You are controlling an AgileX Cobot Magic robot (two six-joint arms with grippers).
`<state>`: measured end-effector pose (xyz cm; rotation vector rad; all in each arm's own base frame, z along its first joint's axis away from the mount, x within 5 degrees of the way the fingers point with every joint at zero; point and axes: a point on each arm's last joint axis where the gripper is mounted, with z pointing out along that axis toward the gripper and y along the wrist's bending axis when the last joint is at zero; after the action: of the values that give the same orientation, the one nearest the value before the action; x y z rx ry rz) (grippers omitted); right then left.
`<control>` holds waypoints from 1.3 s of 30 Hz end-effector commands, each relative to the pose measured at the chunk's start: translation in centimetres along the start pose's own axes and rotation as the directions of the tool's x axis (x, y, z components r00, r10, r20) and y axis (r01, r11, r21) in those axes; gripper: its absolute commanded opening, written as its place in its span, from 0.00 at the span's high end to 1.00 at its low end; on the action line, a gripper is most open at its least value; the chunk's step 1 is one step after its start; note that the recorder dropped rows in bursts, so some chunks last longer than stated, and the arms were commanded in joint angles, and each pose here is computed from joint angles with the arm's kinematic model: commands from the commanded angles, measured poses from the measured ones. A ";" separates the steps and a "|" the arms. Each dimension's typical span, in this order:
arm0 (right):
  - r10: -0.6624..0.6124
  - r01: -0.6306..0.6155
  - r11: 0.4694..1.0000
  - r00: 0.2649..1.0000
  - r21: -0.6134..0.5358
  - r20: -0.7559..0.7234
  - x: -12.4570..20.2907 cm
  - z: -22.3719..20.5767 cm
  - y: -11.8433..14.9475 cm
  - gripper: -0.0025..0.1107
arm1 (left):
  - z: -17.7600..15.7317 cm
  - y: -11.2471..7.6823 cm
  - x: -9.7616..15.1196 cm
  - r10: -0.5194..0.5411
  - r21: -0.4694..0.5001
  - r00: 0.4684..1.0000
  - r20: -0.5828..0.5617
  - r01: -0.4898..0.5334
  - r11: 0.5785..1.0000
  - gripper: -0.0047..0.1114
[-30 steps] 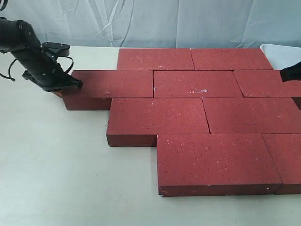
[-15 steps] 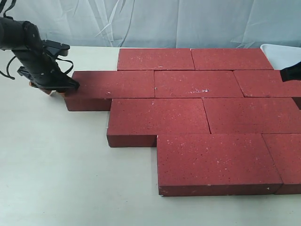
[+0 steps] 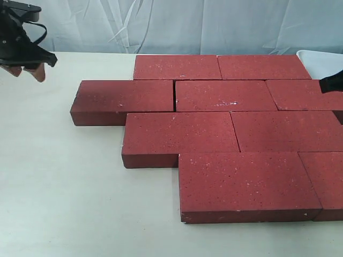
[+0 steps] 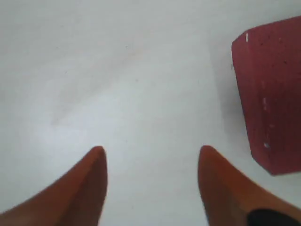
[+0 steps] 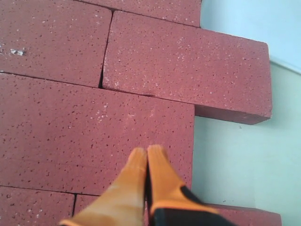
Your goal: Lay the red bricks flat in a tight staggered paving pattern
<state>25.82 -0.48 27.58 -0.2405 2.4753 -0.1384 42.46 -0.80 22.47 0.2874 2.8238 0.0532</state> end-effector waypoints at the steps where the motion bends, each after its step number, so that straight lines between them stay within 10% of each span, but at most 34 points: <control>1: 0.004 -0.004 1.000 1.000 0.006 0.009 0.0 -0.2 -0.2 0.99 | -2.6 0.0 1.4 0.041 -0.005 0.993 -0.107 -0.042 0.999 0.81; 3: 0.004 -0.004 1.000 1.000 0.007 0.012 0.0 -0.2 -0.2 0.99 | -3.6 0.0 2.0 0.046 -0.011 0.994 -0.103 -0.048 0.999 0.96; 13: 0.004 -0.004 1.000 1.000 0.007 0.012 0.0 -0.2 -0.2 0.99 | -1.8 -0.4 5.9 0.022 -0.062 0.999 -0.025 -0.024 0.998 0.96; 23: 0.004 -0.004 1.000 1.000 0.006 0.010 0.0 -0.2 -0.2 0.99 | -7.4 -0.7 6.6 0.044 -0.117 0.924 0.379 0.000 0.993 0.96; 39: 0.004 -0.004 1.000 1.000 0.006 0.010 0.0 -0.2 -0.2 0.99 | -17.9 -4.3 17.1 0.103 -0.137 0.483 0.869 0.036 0.990 0.96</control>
<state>25.82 -0.48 27.58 -0.2405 2.4753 -0.1384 22.37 -1.62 33.76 0.2555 1.8119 0.1001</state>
